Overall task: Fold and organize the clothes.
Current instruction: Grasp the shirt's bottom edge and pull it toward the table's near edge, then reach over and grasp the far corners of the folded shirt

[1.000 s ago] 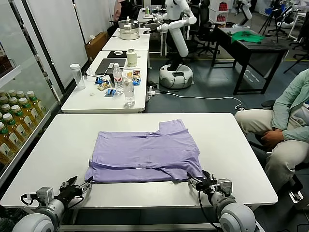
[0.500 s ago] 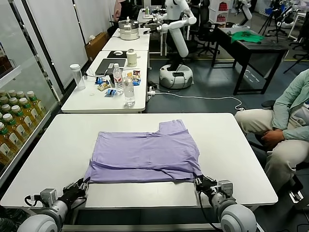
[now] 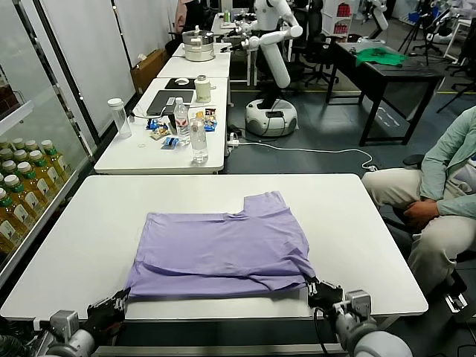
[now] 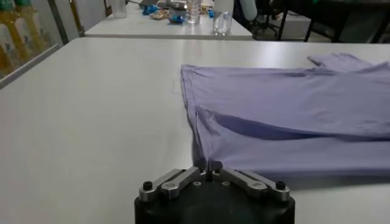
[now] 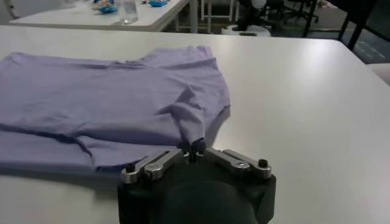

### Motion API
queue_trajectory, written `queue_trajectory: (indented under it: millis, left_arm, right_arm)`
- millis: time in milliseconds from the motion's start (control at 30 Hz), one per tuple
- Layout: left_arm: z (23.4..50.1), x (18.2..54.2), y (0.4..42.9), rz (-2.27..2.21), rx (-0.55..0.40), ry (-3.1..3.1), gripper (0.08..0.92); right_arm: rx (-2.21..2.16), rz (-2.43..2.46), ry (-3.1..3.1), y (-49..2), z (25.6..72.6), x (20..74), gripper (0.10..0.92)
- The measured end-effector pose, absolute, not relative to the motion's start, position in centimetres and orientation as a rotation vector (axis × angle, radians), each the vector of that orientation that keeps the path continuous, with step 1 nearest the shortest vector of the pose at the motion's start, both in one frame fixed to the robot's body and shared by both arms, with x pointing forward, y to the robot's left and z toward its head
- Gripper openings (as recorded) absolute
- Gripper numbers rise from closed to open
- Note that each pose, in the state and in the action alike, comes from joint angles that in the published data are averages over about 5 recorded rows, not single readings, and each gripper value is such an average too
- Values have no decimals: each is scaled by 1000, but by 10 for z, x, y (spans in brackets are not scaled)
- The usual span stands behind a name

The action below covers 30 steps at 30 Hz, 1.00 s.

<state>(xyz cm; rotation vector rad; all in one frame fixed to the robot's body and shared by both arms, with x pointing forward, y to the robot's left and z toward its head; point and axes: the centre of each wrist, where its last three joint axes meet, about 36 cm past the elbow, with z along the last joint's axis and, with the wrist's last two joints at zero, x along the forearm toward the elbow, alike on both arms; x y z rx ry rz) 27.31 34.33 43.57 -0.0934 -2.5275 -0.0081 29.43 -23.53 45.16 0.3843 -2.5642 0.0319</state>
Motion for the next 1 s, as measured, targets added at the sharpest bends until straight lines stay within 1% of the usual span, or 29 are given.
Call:
queue_trajectory:
  millis: [100,233,367,567,700,800,867,1000]
  left_arm:
    - [439,265,341,-25,-96,-2522,135]
    - [450,260,341,-43,-103,-2533,245]
    - [468,261,343,-74,-98,-2571,366]
    - [490,276,348,-117,-106,-2646,539]
    - [494,296,355,-113,-137,-2690,652]
    - [492,316,364,-105,-154,-2714,738]
    - [489,331,371,-100,-162,-2727,785]
    - [481,362,385,-85,-176,-2742,820]
  right_arm:
    - [391,41,-2572,-235,458,287,228]
    - [391,48,-2607,-237,472,284,340]
    - [382,28,-2661,-239,486,293,461]
    - [364,-12,-2735,-238,495,335,634]
    - [355,-27,-2769,-231,493,380,746]
    - [351,-34,-2780,-221,490,416,803]
    - [349,-35,-2784,-212,488,441,816]
    - [335,-28,-2782,-191,486,487,822]
